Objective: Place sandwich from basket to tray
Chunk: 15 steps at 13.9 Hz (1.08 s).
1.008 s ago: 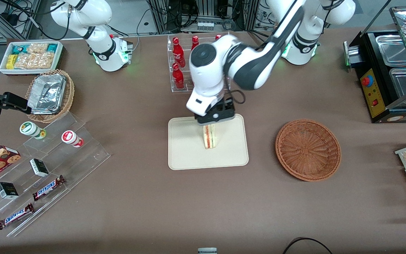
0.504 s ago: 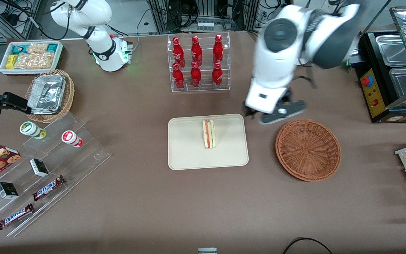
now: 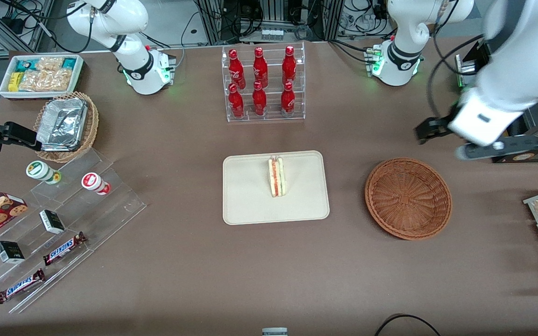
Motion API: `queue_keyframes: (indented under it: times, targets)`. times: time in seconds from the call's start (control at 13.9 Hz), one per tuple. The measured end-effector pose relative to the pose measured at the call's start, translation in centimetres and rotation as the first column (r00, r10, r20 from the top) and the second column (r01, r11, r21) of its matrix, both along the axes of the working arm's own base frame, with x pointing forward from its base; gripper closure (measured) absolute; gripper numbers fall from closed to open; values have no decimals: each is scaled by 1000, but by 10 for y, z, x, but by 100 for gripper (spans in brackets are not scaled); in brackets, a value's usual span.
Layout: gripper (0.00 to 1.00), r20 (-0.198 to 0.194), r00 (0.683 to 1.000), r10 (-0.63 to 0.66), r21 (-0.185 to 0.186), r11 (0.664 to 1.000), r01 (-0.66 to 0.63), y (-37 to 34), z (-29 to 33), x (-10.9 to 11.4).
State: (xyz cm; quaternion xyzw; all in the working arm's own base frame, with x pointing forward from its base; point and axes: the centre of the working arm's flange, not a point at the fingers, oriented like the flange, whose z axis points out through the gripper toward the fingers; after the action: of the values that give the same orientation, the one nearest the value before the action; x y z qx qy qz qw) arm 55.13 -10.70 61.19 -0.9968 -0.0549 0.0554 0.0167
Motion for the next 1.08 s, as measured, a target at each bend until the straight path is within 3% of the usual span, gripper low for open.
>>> queue_keyframes:
  times: [0.36, 0.58, 0.79, 1.08]
  targets:
    - [0, -30, 999, -11, -14, 1000, 10, 81, 1, -25]
    - [0, -9, 1000, 2, -20, 1000, -2, 98, 4, -35]
    - [0, 11, 1000, -8, -19, 1000, 9, 93, 8, -31]
    - [0, 51, 997, -62, -21, 998, 63, 91, 7, -9]
